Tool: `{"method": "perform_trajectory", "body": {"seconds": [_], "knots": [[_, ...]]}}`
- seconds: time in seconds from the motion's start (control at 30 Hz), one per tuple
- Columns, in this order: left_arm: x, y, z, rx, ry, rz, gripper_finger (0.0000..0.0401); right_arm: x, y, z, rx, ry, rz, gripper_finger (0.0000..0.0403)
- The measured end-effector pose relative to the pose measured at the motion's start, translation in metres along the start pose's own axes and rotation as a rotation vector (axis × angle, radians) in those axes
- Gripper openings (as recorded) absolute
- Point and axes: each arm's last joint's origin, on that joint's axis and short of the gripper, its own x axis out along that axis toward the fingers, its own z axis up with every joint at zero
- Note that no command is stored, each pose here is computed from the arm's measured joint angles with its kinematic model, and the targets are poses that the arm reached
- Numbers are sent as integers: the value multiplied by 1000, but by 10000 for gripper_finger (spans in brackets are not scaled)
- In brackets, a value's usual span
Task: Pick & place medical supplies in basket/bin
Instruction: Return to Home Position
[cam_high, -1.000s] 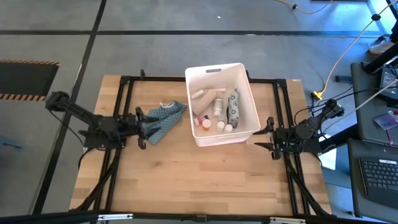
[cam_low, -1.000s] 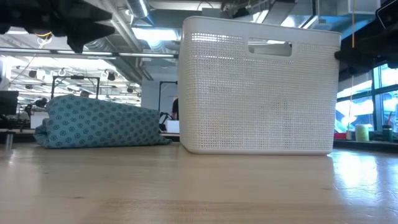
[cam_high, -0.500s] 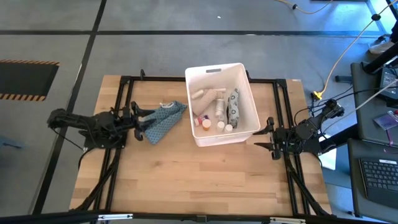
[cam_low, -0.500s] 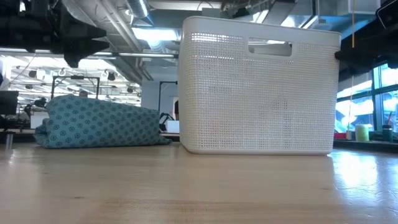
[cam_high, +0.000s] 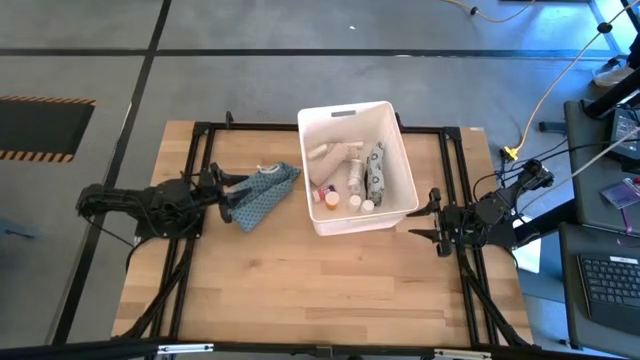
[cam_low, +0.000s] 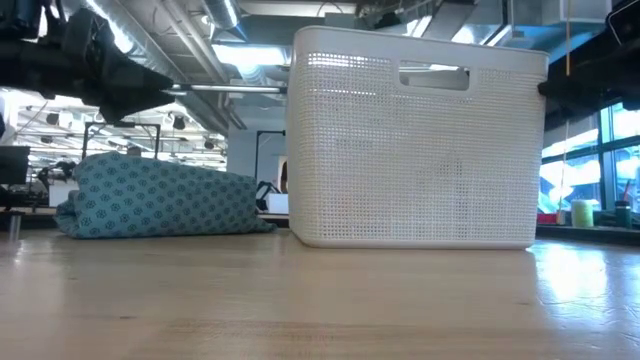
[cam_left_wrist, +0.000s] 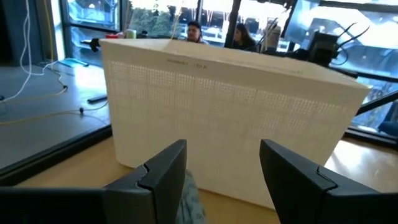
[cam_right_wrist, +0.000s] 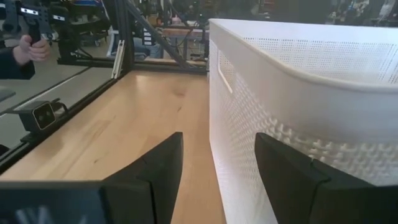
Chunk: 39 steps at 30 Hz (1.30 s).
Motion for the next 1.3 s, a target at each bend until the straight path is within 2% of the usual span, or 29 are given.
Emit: {"method": "perform_trajectory", "body": {"seconds": [0.3, 0.5, 0.7, 0.8, 1.3], "knots": [[1, 4, -4, 27, 38, 48, 198, 0, 0, 0, -49, 1, -1, 201], [1, 3, -5, 27, 58, -12, 198, 0, 0, 0, -84, 2, -1, 201], [1, 3, -5, 58, 54, 9, 198, 0, 0, 0, -155, 2, -1, 201], [1, 4, -5, 59, 49, 35, 198, 0, 0, 0, -159, 2, -1, 201], [1, 4, -5, 61, 50, 34, 198, 0, 0, 0, -156, 1, -1, 201]]}}
